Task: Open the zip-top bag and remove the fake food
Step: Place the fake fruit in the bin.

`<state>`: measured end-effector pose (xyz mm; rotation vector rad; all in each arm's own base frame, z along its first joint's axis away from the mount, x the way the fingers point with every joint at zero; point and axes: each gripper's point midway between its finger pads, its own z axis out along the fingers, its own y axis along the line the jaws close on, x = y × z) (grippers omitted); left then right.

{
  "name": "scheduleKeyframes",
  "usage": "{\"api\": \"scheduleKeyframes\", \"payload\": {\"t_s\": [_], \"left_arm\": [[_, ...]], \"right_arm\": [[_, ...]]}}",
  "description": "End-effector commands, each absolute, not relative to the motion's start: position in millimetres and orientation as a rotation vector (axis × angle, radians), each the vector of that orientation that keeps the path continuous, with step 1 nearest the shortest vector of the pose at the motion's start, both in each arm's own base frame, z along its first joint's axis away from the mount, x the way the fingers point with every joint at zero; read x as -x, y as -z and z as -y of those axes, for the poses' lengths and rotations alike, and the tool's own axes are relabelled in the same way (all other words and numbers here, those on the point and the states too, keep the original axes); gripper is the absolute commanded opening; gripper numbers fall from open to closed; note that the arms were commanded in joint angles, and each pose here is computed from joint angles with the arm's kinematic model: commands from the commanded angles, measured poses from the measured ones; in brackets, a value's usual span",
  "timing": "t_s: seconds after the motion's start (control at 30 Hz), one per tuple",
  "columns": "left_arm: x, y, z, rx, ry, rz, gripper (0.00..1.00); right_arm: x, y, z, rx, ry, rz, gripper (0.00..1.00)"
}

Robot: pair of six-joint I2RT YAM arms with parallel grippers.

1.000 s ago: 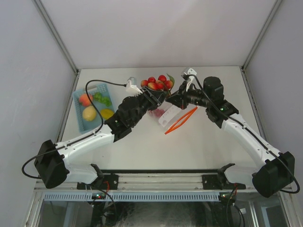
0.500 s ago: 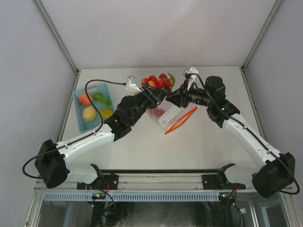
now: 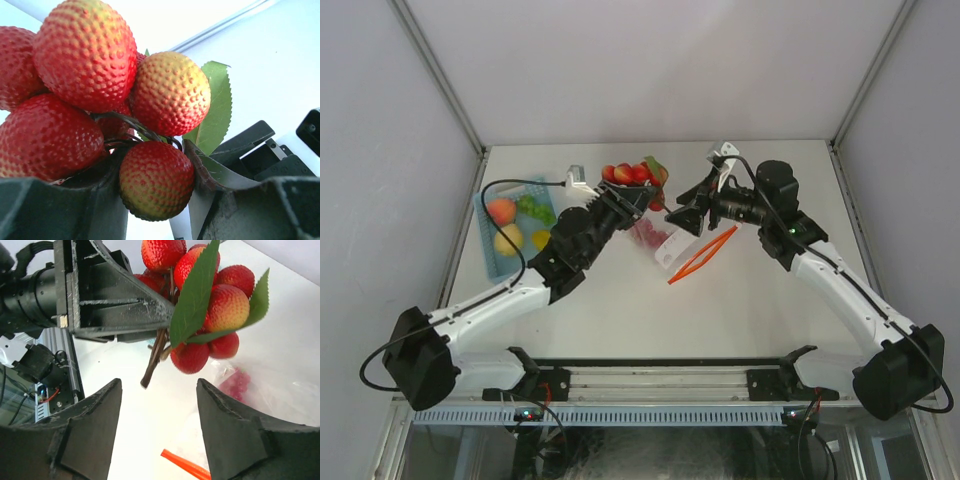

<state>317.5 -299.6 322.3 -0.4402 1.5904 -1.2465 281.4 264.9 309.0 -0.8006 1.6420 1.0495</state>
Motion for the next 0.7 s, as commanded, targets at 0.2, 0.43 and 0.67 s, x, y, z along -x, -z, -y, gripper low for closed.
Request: {"api": "scheduleKeyframes", "payload": {"t_s": [0.2, 0.43, 0.67], "left_arm": [[-315.2, -343.6, 236.6, 0.497, 1.21, -1.445, 0.0], [-321.0, -322.4, 187.2, 0.515, 1.095, -1.49, 0.0], [-335.2, -305.3, 124.3, 0.588, 0.984, -1.528, 0.0]], "right_arm": [[-257.5, -364.3, -252.9, 0.907, -1.186, -1.419, 0.61], [-255.6, -351.2, -239.5, 0.949, -1.162, -1.449, 0.63], [-260.4, -327.7, -222.3, 0.956, -1.107, -1.531, 0.65]]}}
